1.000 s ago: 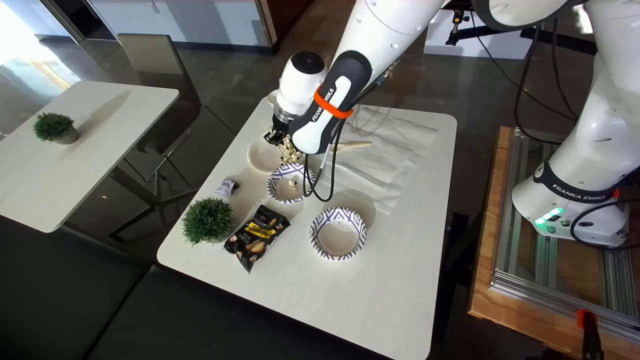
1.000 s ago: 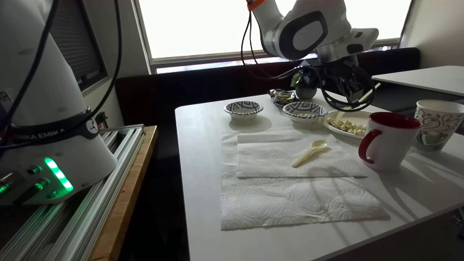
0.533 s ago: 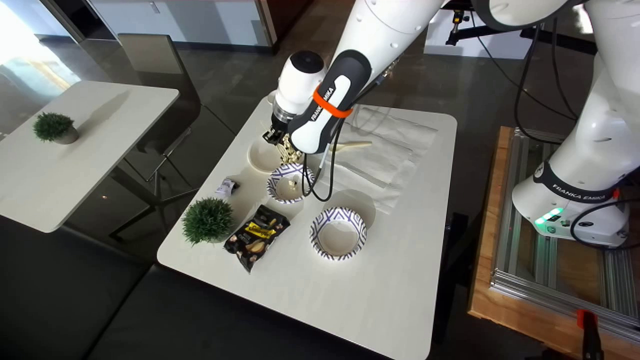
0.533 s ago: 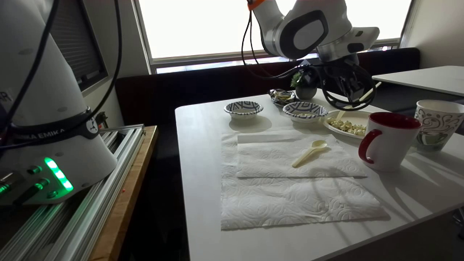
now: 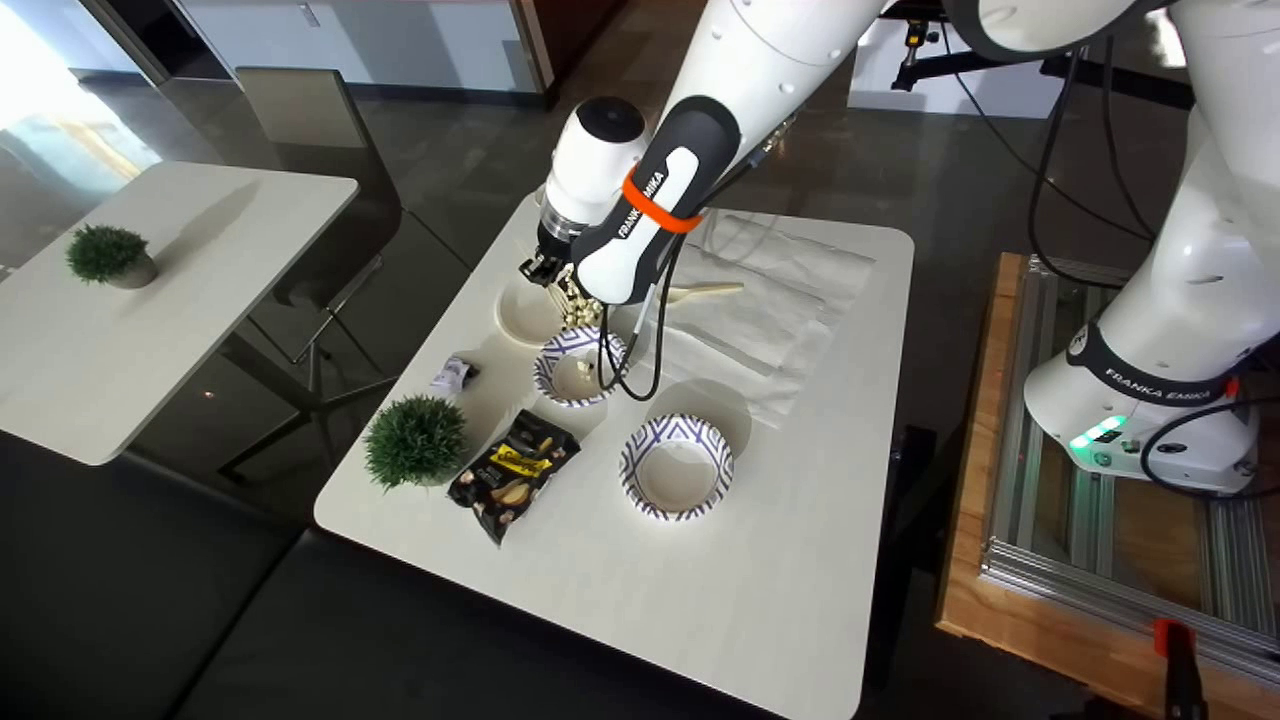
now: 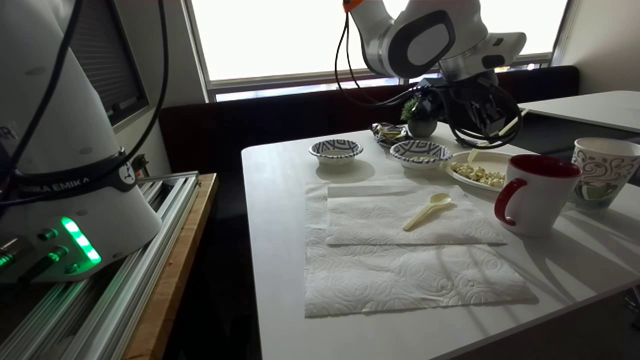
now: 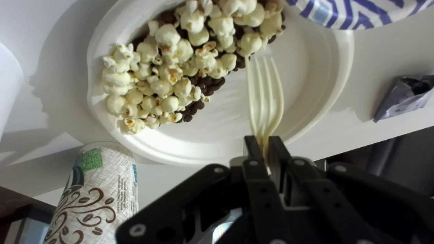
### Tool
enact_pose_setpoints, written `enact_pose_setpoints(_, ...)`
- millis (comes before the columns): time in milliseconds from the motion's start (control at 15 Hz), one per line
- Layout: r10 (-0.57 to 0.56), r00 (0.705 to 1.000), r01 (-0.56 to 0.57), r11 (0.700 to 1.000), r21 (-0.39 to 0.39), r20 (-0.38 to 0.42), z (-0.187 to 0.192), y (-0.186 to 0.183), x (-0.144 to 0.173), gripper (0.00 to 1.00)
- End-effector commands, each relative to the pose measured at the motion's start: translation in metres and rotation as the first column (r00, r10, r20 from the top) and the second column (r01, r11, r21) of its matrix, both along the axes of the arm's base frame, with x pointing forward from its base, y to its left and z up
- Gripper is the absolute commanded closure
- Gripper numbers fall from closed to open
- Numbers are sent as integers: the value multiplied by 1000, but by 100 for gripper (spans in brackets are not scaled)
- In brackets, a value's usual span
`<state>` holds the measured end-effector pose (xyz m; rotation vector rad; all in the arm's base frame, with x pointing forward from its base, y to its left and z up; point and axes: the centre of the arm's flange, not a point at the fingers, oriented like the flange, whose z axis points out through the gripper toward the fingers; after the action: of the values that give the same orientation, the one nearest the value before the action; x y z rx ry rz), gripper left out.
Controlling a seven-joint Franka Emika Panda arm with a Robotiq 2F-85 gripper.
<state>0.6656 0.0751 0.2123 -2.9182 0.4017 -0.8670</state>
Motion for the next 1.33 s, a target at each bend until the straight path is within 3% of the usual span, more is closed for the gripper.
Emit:
enact_pose_setpoints(0, -14, 1000, 14, 1000, 0, -1, 2, 4, 7, 97)
enact_pose_setpoints(1267, -12, 1000, 12, 999, -35, -24, -19, -3, 5, 97)
